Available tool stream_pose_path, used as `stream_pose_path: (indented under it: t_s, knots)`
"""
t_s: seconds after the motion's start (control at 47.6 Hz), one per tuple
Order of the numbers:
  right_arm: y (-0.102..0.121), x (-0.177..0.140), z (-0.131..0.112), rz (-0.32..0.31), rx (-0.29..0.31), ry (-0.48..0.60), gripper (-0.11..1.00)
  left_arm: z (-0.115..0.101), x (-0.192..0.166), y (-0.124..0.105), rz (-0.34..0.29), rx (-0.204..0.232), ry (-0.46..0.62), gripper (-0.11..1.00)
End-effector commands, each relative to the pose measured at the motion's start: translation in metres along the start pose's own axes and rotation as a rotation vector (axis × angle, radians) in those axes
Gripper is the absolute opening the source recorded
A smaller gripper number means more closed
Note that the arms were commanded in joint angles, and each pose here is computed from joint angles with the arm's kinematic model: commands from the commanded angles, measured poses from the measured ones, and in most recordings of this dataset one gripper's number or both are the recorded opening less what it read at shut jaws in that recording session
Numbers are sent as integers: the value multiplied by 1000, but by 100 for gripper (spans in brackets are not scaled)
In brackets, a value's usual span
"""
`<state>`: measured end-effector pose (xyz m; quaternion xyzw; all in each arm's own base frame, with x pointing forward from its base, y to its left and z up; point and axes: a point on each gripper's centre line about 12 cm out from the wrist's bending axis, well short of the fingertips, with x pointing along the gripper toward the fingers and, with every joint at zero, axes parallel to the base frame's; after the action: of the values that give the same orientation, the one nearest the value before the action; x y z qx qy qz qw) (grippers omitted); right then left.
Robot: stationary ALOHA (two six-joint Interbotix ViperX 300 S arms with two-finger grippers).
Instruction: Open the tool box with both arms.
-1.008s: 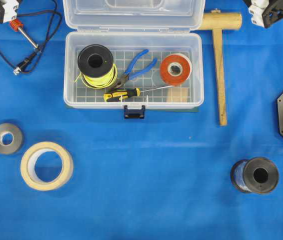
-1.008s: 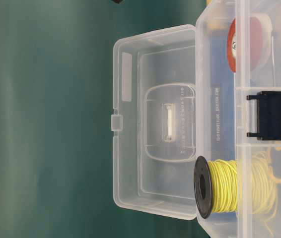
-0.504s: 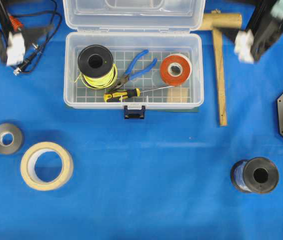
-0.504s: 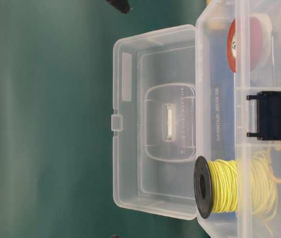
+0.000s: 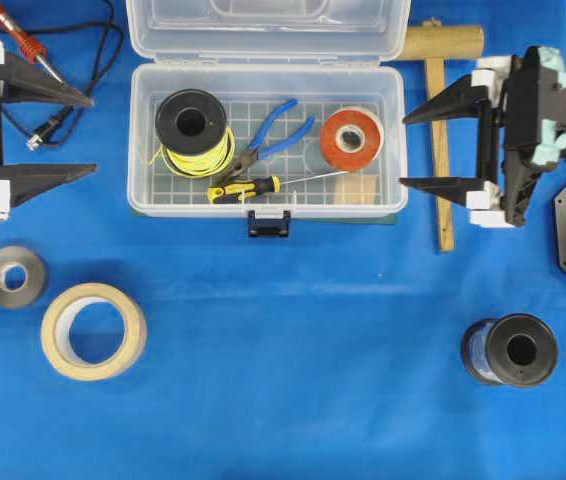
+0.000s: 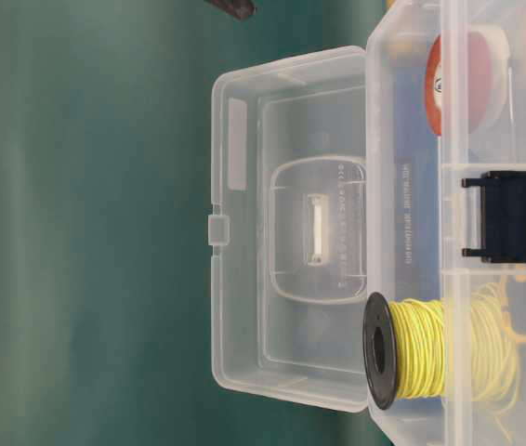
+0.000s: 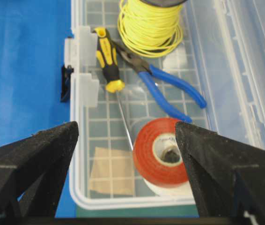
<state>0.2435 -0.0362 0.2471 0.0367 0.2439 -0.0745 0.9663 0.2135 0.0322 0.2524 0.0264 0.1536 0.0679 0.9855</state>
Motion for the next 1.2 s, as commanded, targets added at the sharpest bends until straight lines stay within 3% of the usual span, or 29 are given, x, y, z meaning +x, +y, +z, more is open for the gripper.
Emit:
stream_pose_path:
  t_s: [0.0,0.336,0.525,0.672,1.175]
  knots:
    - [1,-10,4,5,3,-38,82,5,-7,-1,-3,1,-22,89]
    - [1,-53,-34,19,44,-139,82,-29,-41,-3,1,-3,-83,89]
    - [0,-56,-58,24,70,-139,82,-47,-50,-5,0,-32,-94,89]
    - [0,-55,-57,25,78,-151,82,-50,-51,-5,-1,-52,-95,89]
    - [0,-55,-57,25,78,-150,82,-52,-50,-5,-2,-52,-85,89]
